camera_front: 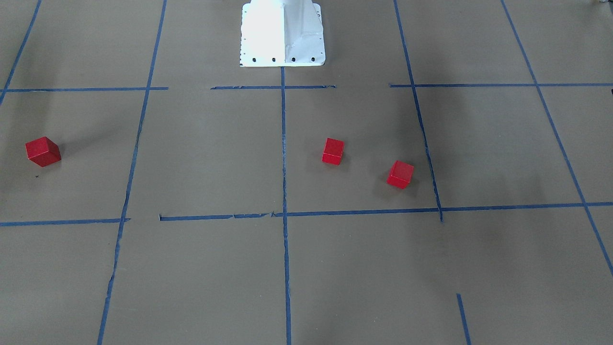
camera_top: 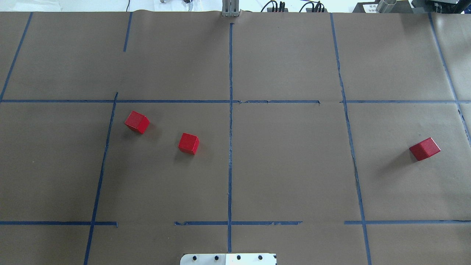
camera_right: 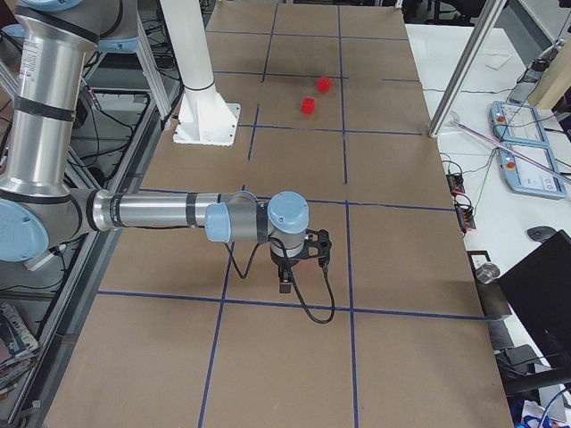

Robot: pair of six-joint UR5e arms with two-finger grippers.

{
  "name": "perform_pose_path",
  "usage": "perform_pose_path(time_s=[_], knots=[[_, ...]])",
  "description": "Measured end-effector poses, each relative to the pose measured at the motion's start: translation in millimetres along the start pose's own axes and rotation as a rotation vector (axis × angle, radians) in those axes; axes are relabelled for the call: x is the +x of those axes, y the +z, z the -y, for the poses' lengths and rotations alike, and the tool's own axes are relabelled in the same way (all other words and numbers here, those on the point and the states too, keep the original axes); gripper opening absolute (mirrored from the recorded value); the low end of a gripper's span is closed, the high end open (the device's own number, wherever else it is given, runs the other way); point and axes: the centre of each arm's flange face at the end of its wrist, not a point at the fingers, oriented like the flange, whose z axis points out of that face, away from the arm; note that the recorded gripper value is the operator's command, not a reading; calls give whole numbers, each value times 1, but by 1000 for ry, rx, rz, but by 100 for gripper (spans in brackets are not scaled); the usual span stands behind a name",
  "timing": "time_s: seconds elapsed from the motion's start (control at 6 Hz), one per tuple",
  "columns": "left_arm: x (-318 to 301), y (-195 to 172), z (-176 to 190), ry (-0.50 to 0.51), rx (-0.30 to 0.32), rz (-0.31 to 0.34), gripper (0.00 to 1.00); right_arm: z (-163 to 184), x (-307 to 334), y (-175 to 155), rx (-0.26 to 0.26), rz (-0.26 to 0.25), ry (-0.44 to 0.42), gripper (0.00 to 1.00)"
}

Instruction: Form red blocks into L shape at center

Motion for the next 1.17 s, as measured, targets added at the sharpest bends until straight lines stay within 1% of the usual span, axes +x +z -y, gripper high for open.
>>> perform_pose_path(time_s=[0.5, 1.17], knots=[[-2, 1, 1, 30, 21, 5, 100, -1, 0, 0, 0, -1, -2, 100], [-3, 2, -1, 26, 20, 6, 100, -7, 0, 0, 2, 4, 5, 100]])
